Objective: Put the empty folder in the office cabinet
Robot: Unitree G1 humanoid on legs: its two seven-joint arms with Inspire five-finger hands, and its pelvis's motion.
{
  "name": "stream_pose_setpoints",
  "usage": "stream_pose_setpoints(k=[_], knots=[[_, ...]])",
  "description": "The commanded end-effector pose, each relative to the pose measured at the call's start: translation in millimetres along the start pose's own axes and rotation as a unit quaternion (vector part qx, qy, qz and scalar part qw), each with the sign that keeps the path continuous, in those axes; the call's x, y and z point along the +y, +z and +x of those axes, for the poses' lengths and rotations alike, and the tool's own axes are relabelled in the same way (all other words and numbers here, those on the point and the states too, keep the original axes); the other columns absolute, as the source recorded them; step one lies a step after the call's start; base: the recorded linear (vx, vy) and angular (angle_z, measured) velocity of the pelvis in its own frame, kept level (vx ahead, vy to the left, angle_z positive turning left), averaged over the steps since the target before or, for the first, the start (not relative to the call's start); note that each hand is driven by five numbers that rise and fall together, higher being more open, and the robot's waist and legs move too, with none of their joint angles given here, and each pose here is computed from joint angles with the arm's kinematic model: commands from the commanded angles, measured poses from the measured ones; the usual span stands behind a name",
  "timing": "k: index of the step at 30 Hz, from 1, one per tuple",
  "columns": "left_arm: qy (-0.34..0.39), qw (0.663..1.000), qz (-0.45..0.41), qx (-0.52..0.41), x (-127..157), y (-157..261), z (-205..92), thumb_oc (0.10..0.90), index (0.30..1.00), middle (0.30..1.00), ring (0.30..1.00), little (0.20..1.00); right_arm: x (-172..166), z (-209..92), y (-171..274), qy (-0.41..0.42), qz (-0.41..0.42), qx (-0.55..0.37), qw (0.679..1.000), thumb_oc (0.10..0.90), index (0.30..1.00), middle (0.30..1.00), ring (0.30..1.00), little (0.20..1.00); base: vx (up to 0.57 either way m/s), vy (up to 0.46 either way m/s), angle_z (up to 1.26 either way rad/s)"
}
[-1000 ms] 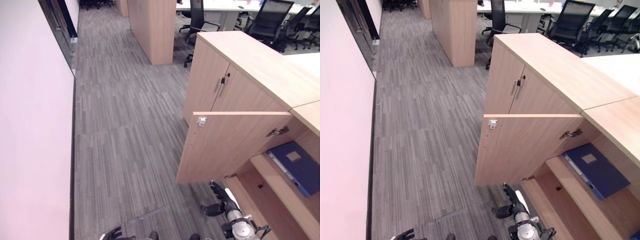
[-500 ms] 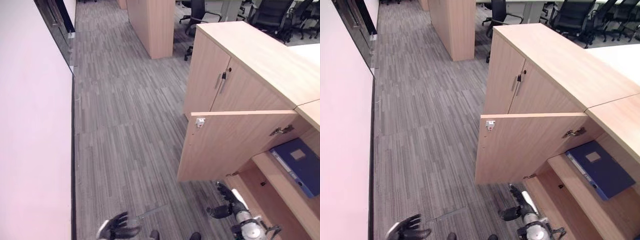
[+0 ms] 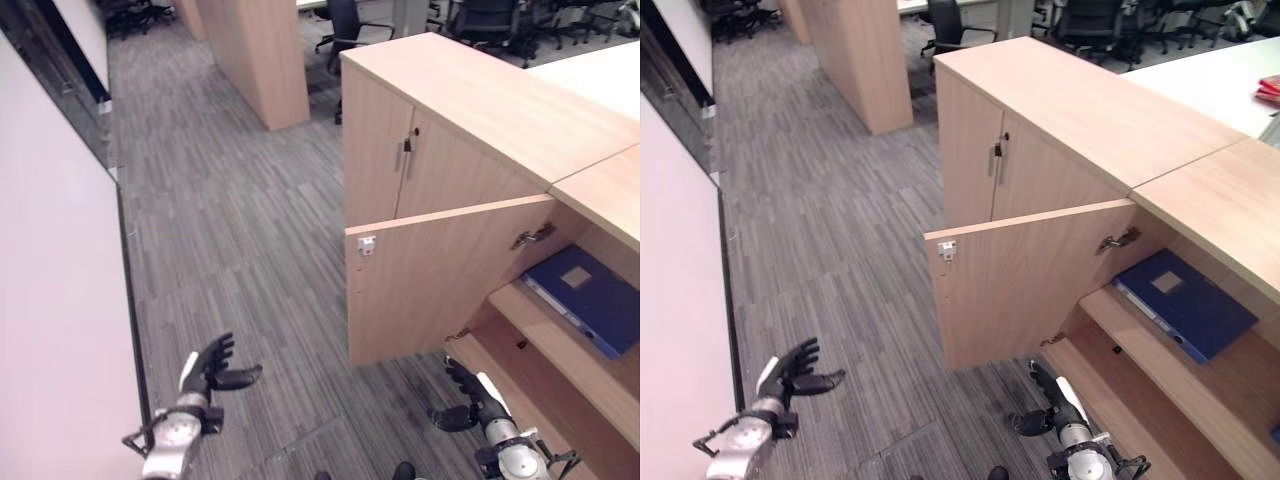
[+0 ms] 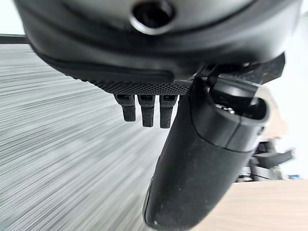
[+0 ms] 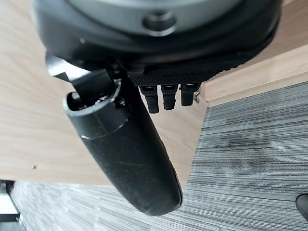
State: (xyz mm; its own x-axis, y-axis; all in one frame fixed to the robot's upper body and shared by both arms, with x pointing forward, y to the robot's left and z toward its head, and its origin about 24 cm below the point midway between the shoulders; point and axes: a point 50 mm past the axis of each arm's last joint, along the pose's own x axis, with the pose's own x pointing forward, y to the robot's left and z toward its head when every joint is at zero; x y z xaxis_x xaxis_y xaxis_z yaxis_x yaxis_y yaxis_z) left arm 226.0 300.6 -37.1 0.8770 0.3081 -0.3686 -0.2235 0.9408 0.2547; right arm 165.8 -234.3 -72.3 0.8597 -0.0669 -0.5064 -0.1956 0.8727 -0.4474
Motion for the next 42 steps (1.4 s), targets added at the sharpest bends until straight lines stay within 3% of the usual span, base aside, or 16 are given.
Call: stream_pose_setpoints(k=[1, 8, 13, 17, 19, 22, 27, 38, 42], knots=[[0.084, 0.988, -0.011, -0.126, 51.3, 71.7, 19.7, 0.800, 0.900, 0.900, 0.900, 0.900, -8.6, 3.3, 35.3, -0.002, -0.021, -0.102, 0.995, 0.800, 0.900, 0.900, 0.900, 0.900, 0.01, -0.025, -0.06], [0.057, 0.978, 0.016, -0.200, 43.0, 135.8, 36.8, 0.800, 0.900, 0.900, 0.900, 0.900, -5.2, 7.1, 31.8, 0.008, -0.026, -0.091, 0.995, 0.800, 0.900, 0.900, 0.900, 0.900, 0.02, -0.038, -0.17], [0.002, 0.970, 0.033, -0.239, 10.5, 168.9, 44.3, 0.800, 0.900, 0.900, 0.900, 0.900, 2.7, 8.6, 27.4, 0.017, -0.011, -0.077, 0.997, 0.800, 0.900, 0.900, 0.900, 0.900, -0.01, -0.013, -0.14], [-0.029, 0.964, -0.019, -0.263, -18.3, 186.1, 46.3, 0.800, 0.900, 0.900, 0.900, 0.900, 10.5, 10.4, 25.8, 0.026, -0.013, -0.069, 0.997, 0.800, 0.900, 0.900, 0.900, 0.900, -0.02, -0.020, -0.04], [-0.046, 0.961, -0.043, -0.268, -33.0, 188.7, 45.8, 0.800, 0.900, 0.900, 0.900, 0.900, 13.5, 11.7, 26.8, 0.030, -0.017, -0.069, 0.997, 0.800, 0.900, 0.900, 0.900, 0.900, -0.04, -0.021, -0.09], [-0.107, 0.949, -0.096, -0.282, -76.6, 191.3, 37.2, 0.800, 0.900, 0.900, 0.900, 0.900, 16.7, 14.6, 29.7, 0.033, -0.030, -0.072, 0.996, 0.800, 0.900, 0.900, 0.900, 0.900, -0.05, -0.033, -0.11], [-0.163, 0.936, -0.086, -0.300, -106.2, 198.4, 25.7, 0.800, 0.900, 0.900, 0.900, 0.900, 14.3, 15.9, 29.5, 0.029, -0.033, -0.069, 0.997, 0.800, 0.900, 0.900, 0.900, 0.900, -0.03, -0.039, -0.02], [-0.229, 0.921, -0.068, -0.306, -131.8, 188.1, 8.9, 0.800, 0.900, 0.900, 0.900, 0.900, 7.9, 17.2, 28.6, 0.016, -0.028, -0.063, 0.997, 0.800, 0.900, 0.900, 0.900, 0.900, -0.02, -0.054, 0.02], [-0.234, 0.920, -0.055, -0.309, -126.0, 182.2, 6.1, 0.800, 0.900, 0.900, 0.900, 0.900, -3.9, 20.0, 33.0, -0.002, -0.025, -0.071, 0.997, 0.800, 0.900, 0.900, 0.900, 0.900, -0.07, -0.043, -0.02]])
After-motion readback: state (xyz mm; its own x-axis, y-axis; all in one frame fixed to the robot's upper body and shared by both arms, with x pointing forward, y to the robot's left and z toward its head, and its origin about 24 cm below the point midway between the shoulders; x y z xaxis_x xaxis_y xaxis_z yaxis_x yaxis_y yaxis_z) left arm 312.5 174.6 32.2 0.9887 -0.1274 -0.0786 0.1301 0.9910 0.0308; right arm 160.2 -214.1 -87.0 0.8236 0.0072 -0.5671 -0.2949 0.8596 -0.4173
